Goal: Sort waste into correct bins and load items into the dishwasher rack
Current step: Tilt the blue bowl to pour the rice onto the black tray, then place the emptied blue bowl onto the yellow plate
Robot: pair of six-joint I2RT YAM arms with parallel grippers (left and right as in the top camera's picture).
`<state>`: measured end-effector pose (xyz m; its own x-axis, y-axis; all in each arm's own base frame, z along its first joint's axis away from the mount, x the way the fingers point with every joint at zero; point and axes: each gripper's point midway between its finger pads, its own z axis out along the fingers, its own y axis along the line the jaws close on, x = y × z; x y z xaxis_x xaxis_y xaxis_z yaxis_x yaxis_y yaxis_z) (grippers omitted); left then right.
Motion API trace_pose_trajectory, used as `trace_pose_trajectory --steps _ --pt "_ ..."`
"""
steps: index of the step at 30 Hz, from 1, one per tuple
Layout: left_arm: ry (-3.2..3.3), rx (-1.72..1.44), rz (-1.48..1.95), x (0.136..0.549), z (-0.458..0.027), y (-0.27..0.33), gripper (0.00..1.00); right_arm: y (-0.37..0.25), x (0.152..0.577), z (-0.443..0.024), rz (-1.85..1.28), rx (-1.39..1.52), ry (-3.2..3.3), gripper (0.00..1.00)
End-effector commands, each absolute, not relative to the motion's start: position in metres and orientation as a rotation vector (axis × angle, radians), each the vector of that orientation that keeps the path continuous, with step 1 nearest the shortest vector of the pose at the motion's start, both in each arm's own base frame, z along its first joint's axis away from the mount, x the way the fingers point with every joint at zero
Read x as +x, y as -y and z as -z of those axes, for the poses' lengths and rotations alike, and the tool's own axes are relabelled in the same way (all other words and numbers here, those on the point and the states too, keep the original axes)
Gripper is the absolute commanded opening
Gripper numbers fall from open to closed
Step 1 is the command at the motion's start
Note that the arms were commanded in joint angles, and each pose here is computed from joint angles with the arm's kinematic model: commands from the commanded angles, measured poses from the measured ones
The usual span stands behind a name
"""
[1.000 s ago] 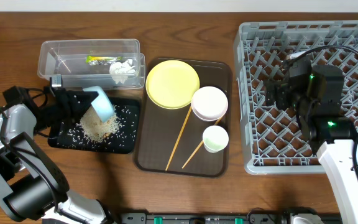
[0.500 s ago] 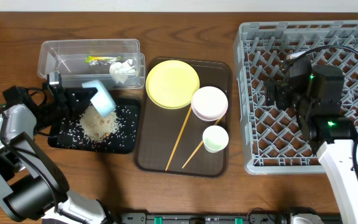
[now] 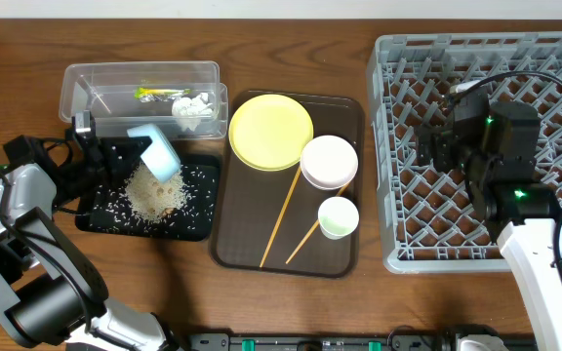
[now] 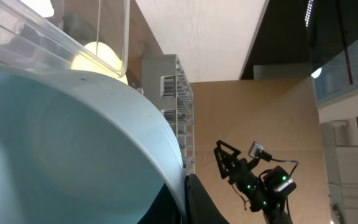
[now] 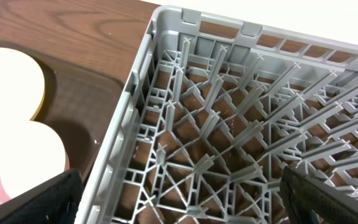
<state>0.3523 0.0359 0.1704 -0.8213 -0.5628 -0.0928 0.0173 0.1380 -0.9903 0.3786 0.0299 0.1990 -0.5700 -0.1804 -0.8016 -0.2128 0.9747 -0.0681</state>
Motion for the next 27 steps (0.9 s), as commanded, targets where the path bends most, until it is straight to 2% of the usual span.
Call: trace_pose_trajectory --steps 1,8,16,21,27 --pt "-1.931 -0.477 1.745 0.352 -0.182 -0.035 0.06 -0.027 0.382 -0.21 -0.04 -0.249 -2.168 0.99" --pt "-2.021 -0.284 1.64 0.348 -0.201 -0.003 0.06 -0.027 0.381 -0.209 -0.04 -0.25 -2.172 0.99" --pt "-2.383 -0.216 0.966 0.365 -0.192 0.024 0.06 -0.027 0.381 -0.208 -0.041 -0.25 -2.175 0.99" --pt "-2.381 -0.211 0.574 0.397 -0.191 0.043 0.06 -0.027 0.381 -0.208 -0.041 -0.25 -2.175 0.99" --pt "-2.296 0.011 0.452 0.421 -0.195 0.105 0.06 -0.027 0.381 -0.208 -0.041 -0.25 -2.175 0.99"
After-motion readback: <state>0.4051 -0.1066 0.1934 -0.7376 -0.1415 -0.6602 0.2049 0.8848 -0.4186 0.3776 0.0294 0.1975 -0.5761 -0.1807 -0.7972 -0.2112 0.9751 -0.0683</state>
